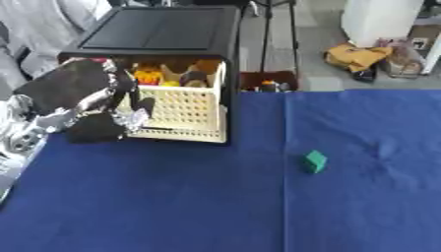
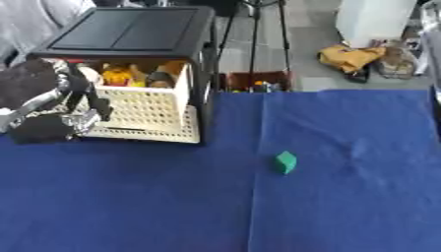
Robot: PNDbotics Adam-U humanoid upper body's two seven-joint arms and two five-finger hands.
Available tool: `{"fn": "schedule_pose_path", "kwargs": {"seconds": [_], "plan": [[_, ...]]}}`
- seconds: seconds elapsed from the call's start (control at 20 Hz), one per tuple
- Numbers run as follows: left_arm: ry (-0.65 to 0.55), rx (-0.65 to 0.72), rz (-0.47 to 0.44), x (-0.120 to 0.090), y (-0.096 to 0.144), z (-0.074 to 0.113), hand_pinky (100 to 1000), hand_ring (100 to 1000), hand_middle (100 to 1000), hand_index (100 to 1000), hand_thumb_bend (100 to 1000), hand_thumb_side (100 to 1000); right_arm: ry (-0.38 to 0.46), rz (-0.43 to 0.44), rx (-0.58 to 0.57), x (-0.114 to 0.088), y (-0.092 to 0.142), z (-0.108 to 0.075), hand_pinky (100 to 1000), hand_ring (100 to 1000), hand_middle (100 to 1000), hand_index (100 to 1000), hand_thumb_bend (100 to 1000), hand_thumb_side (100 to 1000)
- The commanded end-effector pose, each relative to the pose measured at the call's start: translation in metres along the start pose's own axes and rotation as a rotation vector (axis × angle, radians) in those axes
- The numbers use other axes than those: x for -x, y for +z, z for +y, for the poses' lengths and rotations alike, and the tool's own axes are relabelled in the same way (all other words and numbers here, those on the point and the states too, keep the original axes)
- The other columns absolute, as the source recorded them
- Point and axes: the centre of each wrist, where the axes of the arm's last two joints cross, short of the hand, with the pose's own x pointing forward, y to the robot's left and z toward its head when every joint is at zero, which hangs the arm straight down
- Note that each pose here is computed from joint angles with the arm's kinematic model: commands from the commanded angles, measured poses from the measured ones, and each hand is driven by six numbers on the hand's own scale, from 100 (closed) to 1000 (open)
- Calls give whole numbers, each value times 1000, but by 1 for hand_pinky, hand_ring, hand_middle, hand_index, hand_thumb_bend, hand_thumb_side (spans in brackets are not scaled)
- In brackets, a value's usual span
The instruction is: Pick up objects from table and place into drawer.
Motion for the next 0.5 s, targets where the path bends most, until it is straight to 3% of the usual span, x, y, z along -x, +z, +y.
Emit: {"fn": "schedule_pose_path", "kwargs": {"seconds": [0.05, 0.5], "plan": [[-89, 34, 8, 7, 8, 16, 100, 179, 295, 546, 100, 1000, 16, -7, 19, 1, -3, -9, 294, 551, 552, 819, 100, 880], [0, 172, -4, 7, 27, 16, 100, 188, 303, 592, 100, 1000, 30, 17, 21, 7, 1, -11, 296, 551, 549, 818, 100, 904]]}}
